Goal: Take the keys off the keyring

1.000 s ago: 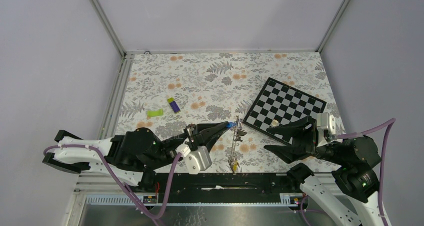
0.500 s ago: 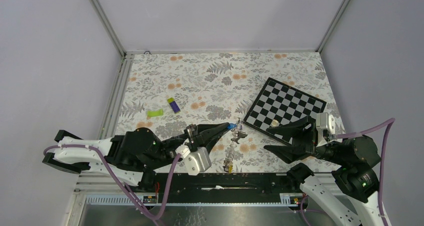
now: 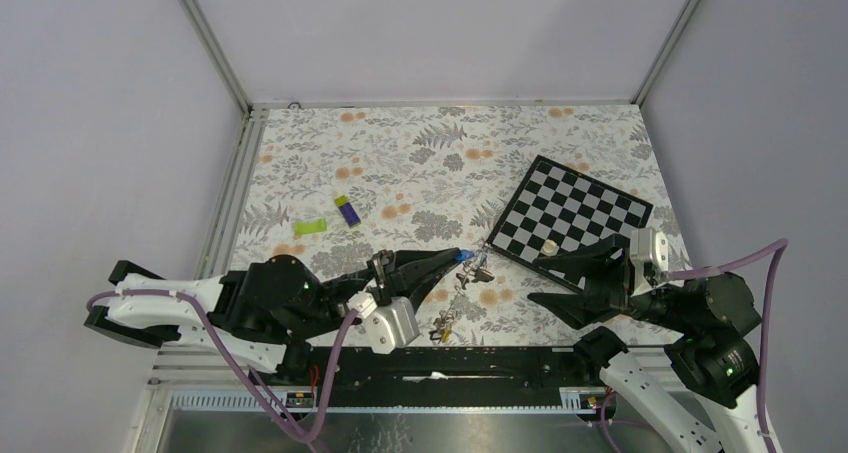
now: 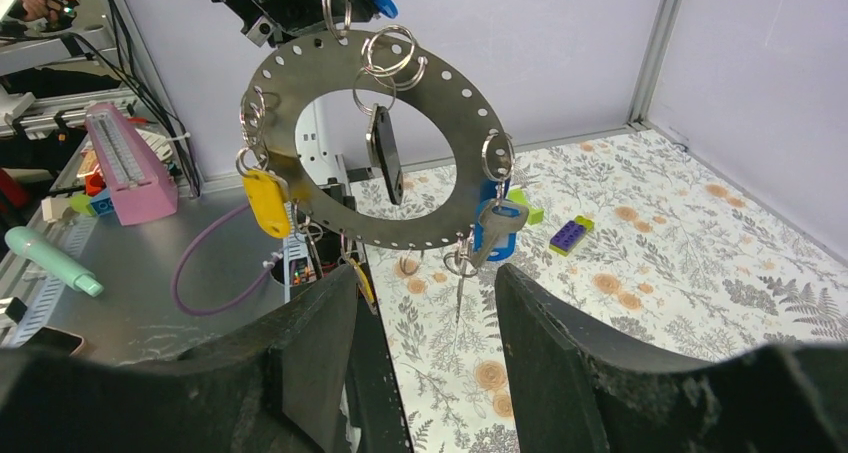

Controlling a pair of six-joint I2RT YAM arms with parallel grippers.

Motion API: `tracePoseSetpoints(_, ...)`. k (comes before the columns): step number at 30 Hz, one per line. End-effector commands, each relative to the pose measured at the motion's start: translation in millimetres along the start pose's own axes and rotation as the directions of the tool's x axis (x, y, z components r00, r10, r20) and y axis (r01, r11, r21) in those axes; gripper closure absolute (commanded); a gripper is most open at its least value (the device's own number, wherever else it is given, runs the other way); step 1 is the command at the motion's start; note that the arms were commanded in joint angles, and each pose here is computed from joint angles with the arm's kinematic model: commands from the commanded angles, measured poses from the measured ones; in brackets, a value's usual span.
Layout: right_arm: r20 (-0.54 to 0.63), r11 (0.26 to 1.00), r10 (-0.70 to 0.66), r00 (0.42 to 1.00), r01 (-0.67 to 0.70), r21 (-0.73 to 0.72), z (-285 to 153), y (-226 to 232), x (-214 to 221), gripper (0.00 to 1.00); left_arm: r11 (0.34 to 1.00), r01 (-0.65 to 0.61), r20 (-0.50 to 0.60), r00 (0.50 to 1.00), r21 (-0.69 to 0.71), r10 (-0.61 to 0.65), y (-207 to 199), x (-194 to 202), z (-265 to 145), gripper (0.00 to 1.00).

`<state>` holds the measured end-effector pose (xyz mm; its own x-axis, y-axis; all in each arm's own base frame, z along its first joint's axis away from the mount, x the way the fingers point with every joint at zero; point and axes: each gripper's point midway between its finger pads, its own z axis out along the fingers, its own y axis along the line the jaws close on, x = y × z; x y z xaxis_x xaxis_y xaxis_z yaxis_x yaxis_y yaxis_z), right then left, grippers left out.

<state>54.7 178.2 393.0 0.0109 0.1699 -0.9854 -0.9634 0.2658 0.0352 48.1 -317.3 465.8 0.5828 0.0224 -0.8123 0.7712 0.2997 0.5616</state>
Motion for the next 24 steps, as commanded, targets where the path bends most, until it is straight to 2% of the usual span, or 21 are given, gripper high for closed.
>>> tracePoseSetpoints(1, 0.024, 0.999, -0.039, 0.999, 0.038, 0.012, -3, 1, -9, 0.39, 0.994, 0.095, 0.170, 0.982, -0.058, -0.083, 34, -49, -14, 1.00)
tracePoseSetpoints(12, 0.015, 0.998, -0.050, 0.999, 0.050, 0.034, -4, -4, -3, 0.39, 0.995, 0.099, 0.215, 0.971, 0.016, -0.100, 27, -62, -19, 1.00)
tracePoseSetpoints(24, 0.033, 0.997, -0.072, 0.997, 0.072, -0.004, -4, 5, -19, 0.37, 0.991, 0.076, 0.215, 0.972, 0.111, -0.098, 7, -61, -19, 1.00)
